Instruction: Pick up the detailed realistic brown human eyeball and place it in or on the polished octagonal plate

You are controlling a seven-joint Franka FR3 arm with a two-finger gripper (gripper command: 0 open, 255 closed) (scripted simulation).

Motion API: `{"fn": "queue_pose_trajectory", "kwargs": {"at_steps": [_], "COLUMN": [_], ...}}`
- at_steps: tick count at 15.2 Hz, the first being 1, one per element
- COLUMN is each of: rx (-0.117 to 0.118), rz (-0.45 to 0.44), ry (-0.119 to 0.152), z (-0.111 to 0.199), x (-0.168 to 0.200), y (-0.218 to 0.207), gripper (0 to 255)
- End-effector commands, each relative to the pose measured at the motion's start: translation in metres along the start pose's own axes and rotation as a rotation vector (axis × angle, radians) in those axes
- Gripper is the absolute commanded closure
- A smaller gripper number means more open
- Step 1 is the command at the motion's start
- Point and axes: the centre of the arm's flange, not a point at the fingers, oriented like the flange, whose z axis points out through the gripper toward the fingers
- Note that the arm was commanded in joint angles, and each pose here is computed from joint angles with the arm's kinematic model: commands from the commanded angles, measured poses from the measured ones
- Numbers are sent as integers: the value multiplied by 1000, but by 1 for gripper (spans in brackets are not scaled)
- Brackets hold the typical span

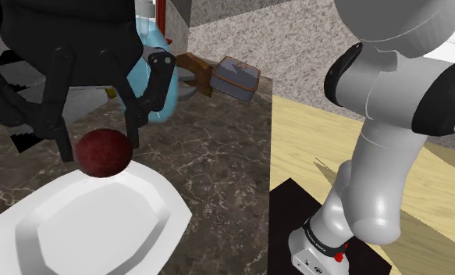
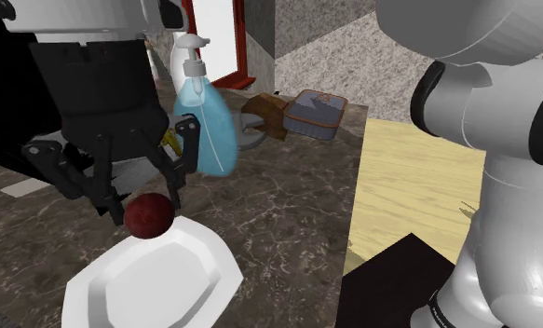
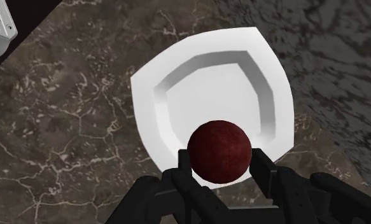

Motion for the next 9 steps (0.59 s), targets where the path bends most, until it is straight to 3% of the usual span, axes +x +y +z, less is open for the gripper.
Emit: {"fn": "queue_pose_trajectory", "kwargs": {"at_steps": [1, 9], "rx": [-1, -1], "rz": [4, 4], "ry": [1, 1], "z": [3, 45], "x": [-15, -12], "y": [-19, -18], "gripper": [255, 255]}}
